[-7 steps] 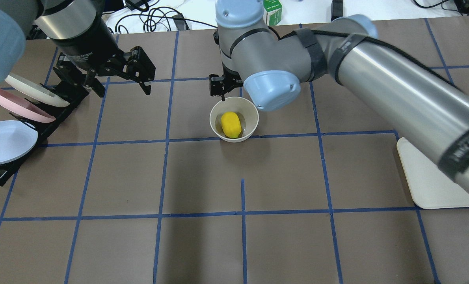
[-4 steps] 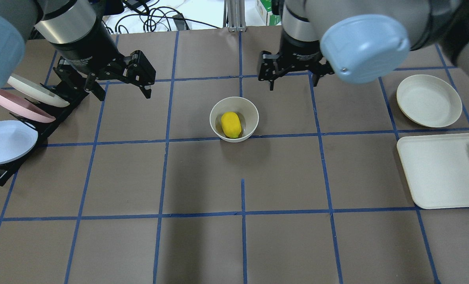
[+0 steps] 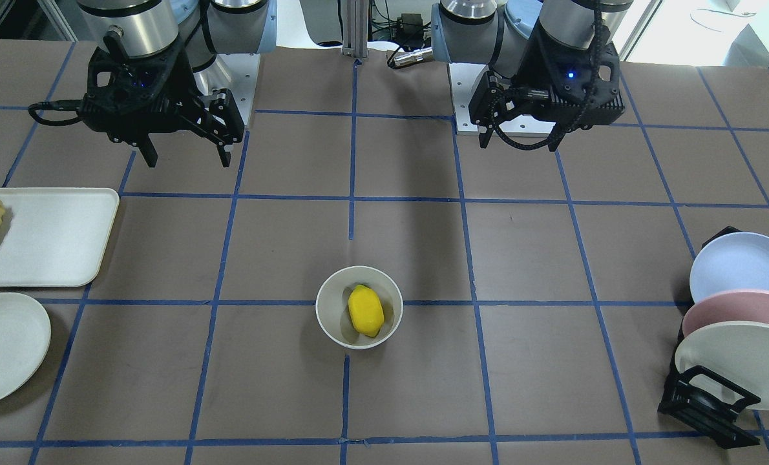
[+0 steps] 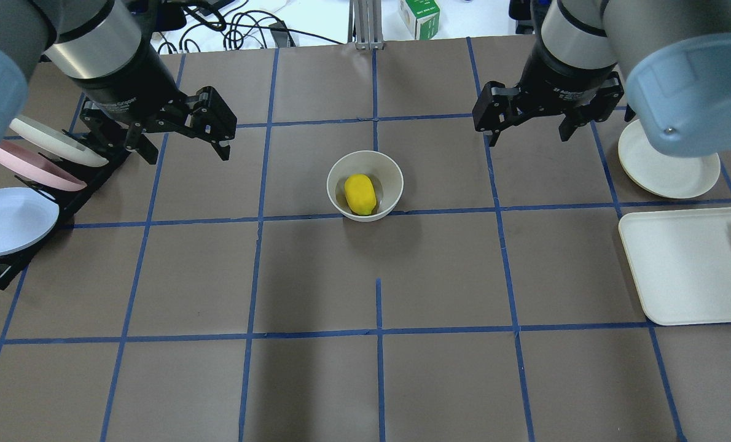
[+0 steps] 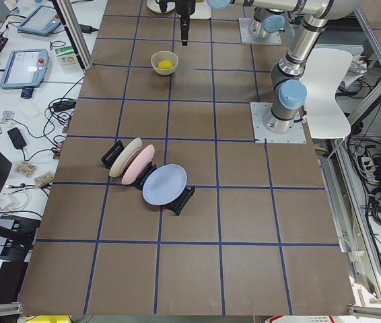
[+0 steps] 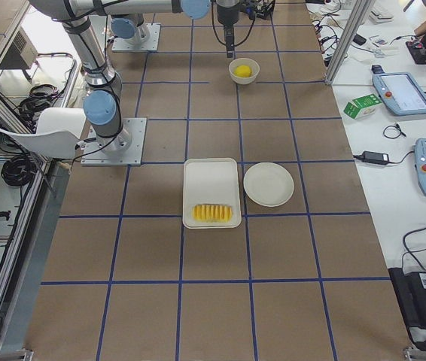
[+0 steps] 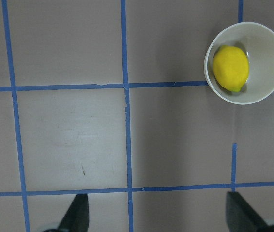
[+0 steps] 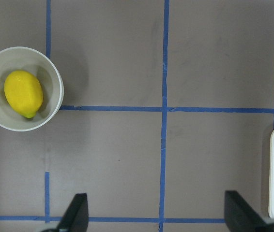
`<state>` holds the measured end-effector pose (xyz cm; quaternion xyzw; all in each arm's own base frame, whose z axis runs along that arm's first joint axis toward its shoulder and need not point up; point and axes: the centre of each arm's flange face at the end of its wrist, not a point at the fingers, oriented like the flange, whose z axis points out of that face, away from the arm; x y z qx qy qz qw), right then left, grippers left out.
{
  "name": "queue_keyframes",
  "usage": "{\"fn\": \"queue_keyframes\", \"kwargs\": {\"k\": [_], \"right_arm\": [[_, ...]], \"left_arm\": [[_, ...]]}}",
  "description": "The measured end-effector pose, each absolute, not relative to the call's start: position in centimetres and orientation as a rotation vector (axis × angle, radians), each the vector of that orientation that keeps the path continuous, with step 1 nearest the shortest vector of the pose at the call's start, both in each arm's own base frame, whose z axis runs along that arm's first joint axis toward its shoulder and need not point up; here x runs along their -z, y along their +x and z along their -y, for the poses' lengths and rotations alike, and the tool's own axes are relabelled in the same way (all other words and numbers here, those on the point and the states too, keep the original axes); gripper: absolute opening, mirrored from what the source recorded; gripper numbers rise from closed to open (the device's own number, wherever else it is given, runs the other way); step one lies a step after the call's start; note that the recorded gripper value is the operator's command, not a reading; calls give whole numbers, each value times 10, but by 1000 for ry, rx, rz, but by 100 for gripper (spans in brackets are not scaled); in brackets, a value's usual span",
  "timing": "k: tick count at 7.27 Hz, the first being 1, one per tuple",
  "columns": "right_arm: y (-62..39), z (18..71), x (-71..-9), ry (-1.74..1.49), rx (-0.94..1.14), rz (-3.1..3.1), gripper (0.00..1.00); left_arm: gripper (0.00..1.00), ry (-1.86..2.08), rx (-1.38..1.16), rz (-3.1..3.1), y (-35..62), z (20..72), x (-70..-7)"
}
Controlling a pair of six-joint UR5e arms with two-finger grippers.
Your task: Place bowl and put lemon in it
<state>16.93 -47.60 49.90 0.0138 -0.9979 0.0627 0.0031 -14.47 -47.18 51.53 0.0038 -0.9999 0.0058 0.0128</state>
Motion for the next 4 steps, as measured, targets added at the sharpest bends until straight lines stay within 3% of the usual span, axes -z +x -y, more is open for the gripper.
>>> {"fn": "queue_keyframes", "kwargs": {"k": [4], "right_arm": [[162, 477, -504, 26, -211, 3125, 100]], "left_arm": [[100, 48, -18, 3120, -117, 479, -514]]}}
